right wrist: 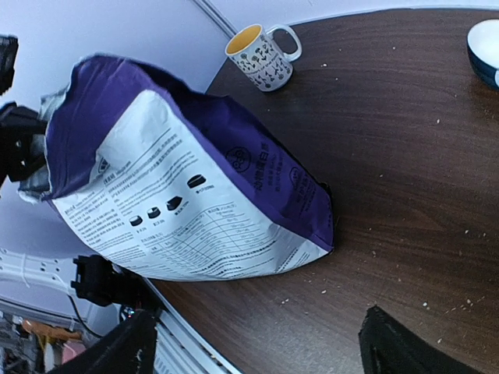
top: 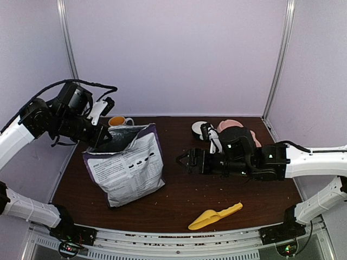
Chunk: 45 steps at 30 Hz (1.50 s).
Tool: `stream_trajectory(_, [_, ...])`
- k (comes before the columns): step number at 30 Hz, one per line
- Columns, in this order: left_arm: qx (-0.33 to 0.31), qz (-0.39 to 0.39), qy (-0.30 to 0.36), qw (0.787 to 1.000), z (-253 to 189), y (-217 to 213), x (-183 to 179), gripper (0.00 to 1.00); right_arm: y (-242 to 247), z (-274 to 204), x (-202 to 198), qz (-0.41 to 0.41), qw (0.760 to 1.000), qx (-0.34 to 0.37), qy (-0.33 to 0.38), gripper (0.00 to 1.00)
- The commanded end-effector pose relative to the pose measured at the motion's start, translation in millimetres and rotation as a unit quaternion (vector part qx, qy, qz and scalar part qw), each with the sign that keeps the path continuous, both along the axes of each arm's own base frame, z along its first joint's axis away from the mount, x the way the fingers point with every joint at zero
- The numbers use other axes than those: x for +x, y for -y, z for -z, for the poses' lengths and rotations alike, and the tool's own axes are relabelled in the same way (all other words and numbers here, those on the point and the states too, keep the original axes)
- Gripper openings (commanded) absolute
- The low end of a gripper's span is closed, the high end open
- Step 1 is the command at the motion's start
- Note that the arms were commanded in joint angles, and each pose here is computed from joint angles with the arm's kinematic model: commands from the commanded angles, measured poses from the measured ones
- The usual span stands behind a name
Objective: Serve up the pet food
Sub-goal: Adjust the pet food bag at the center of the board.
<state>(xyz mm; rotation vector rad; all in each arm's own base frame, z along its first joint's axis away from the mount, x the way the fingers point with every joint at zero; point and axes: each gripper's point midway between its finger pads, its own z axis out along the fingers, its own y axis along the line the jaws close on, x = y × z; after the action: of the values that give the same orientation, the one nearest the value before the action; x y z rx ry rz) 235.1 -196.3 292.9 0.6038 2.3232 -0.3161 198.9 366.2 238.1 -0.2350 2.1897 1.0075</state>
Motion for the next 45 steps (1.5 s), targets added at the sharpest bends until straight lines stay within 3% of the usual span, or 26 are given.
stream_trajectory(1, [-0.08,-0.028,0.088,0.993,-66,-11,12,0.0,12,-6,5,0.031,0.999,0.015,0.0,0.95])
stream_trajectory(7, [-0.1,-0.061,0.106,0.987,-86,-26,10,0.0,20,-4,5,0.041,0.998,0.043,-0.02,0.97])
stream_trajectory(13, [-0.088,-0.074,0.121,0.986,-99,-37,13,0.0,22,-4,-3,0.003,0.997,0.071,-0.026,0.8])
stream_trajectory(18, [-0.065,-0.096,0.142,0.983,-123,-55,31,0.0,39,-3,0,0.002,0.998,0.059,-0.032,0.81])
stream_trajectory(21, [-0.082,-0.114,0.176,0.974,-158,-71,42,0.0,52,-2,3,0.008,0.999,0.034,-0.025,0.75])
stream_trajectory(23, [-0.07,-0.129,0.201,0.969,-176,-82,49,0.0,60,1,5,0.015,0.999,0.019,-0.024,0.64])
stream_trajectory(26, [-0.051,-0.144,0.212,0.965,-187,-90,59,0.0,68,2,7,0.018,0.999,0.017,-0.025,0.21])
stream_trajectory(29, [-0.055,-0.14,0.199,0.968,-178,-85,63,0.0,70,-4,7,0.012,0.999,0.042,-0.029,0.0])
stream_trajectory(37, [-0.096,-0.122,0.174,0.972,-121,-59,53,0.0,70,-35,-11,-0.039,0.984,0.146,-0.089,0.0])
stream_trajectory(45, [-0.175,-0.091,0.186,0.963,-88,2,30,0.0,78,-70,-35,-0.06,0.926,0.289,-0.234,0.0])
